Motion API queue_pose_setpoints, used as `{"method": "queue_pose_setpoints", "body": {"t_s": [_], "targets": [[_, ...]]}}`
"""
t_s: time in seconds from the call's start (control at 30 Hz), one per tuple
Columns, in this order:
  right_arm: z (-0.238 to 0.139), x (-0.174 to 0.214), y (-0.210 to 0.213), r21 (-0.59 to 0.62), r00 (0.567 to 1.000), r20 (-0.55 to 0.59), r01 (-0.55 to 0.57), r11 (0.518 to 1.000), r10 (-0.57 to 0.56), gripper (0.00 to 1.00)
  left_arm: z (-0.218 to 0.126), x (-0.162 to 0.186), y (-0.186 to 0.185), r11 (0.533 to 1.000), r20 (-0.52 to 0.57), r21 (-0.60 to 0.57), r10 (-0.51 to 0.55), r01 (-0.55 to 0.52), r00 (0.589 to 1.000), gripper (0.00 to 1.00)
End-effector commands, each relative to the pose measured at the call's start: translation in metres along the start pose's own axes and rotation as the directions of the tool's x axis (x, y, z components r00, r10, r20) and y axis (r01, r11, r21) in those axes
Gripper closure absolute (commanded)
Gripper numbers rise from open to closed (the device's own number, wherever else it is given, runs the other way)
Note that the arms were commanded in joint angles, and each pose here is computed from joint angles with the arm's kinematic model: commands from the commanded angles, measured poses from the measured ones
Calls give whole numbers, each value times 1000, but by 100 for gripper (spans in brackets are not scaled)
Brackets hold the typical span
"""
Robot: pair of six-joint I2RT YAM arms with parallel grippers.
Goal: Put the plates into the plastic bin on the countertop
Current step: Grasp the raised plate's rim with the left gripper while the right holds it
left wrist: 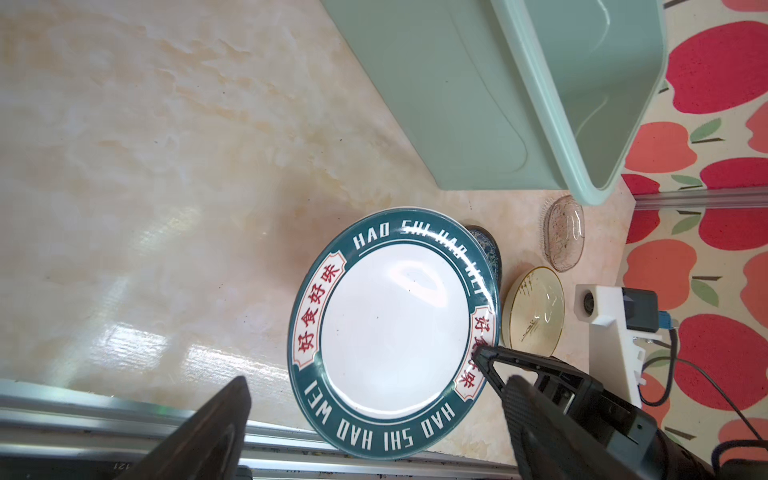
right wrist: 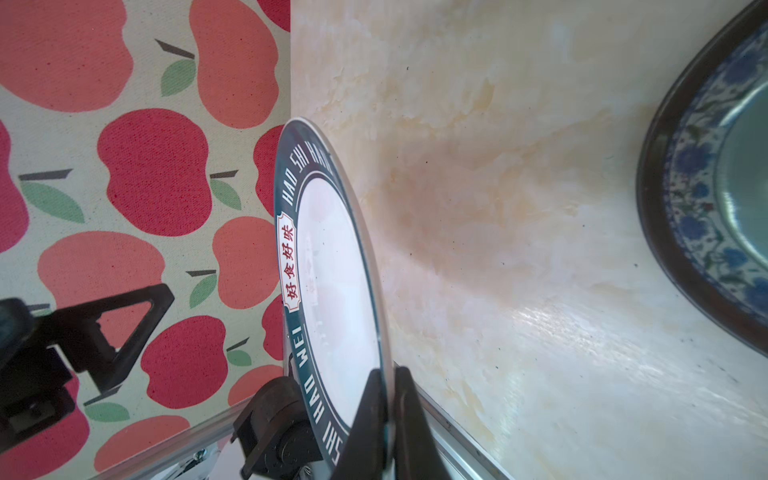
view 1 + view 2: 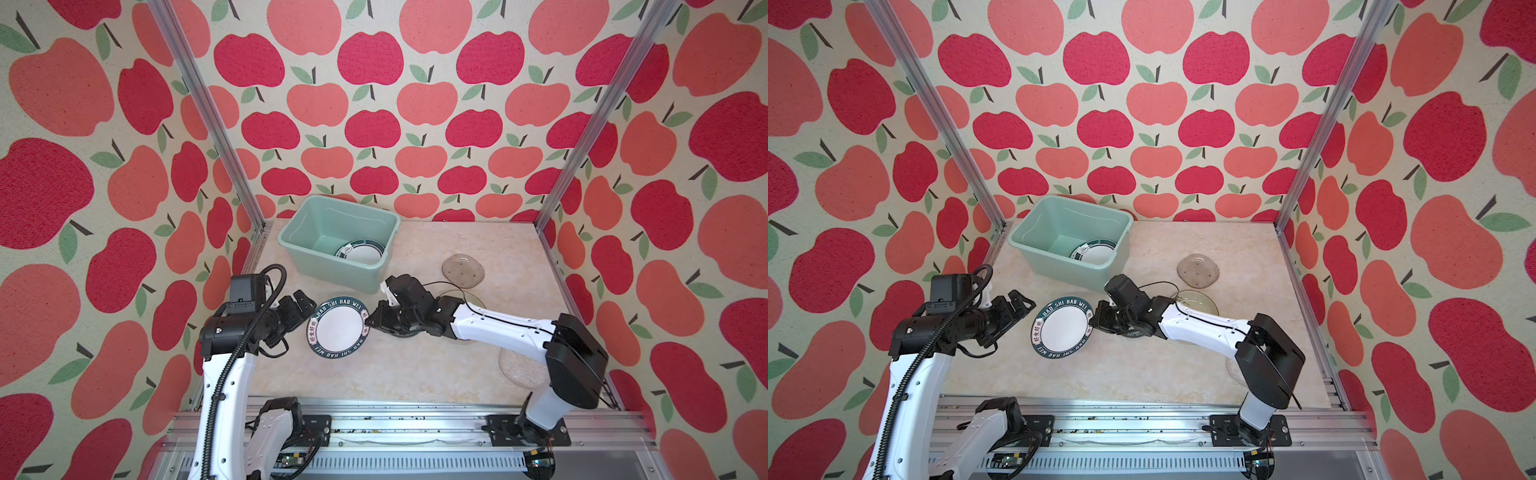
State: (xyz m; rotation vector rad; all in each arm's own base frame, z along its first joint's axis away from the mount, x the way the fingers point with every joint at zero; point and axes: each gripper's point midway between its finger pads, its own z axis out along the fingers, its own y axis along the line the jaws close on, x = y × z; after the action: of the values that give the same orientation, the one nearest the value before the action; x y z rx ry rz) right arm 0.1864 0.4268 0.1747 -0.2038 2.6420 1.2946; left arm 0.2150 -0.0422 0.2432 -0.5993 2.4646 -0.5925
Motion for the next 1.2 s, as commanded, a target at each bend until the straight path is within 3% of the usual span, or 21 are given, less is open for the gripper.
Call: {"method": "queue_pose_setpoints", "body": {"t_s": [0.0,0.3,0.5,0.63,0.87,1.17], "targets": [[-44,-5,1,14,991,39,129,991,-130,100,-20,-15,-37,981,106,119,143,-155,984,5],[-131,-19,-11,-59,972,165,178,982,-167,100,-28,-4,-86,902,108,295,295,-314,949,16],[-169,-25,-16,-106,960,225,193,975,-165,100,-24,24,-133,772,61,528,382,-354,922,18],[-182,-20,-15,-123,955,242,203,972,-169,100,-9,45,-146,728,-14,600,426,-333,905,21],[-196,-17,-11,-158,945,294,193,968,-141,100,15,61,-167,691,-85,671,433,-270,897,29],[-199,-24,-20,-137,936,338,150,979,-96,100,23,84,-185,638,-142,735,473,-227,870,55]]}}
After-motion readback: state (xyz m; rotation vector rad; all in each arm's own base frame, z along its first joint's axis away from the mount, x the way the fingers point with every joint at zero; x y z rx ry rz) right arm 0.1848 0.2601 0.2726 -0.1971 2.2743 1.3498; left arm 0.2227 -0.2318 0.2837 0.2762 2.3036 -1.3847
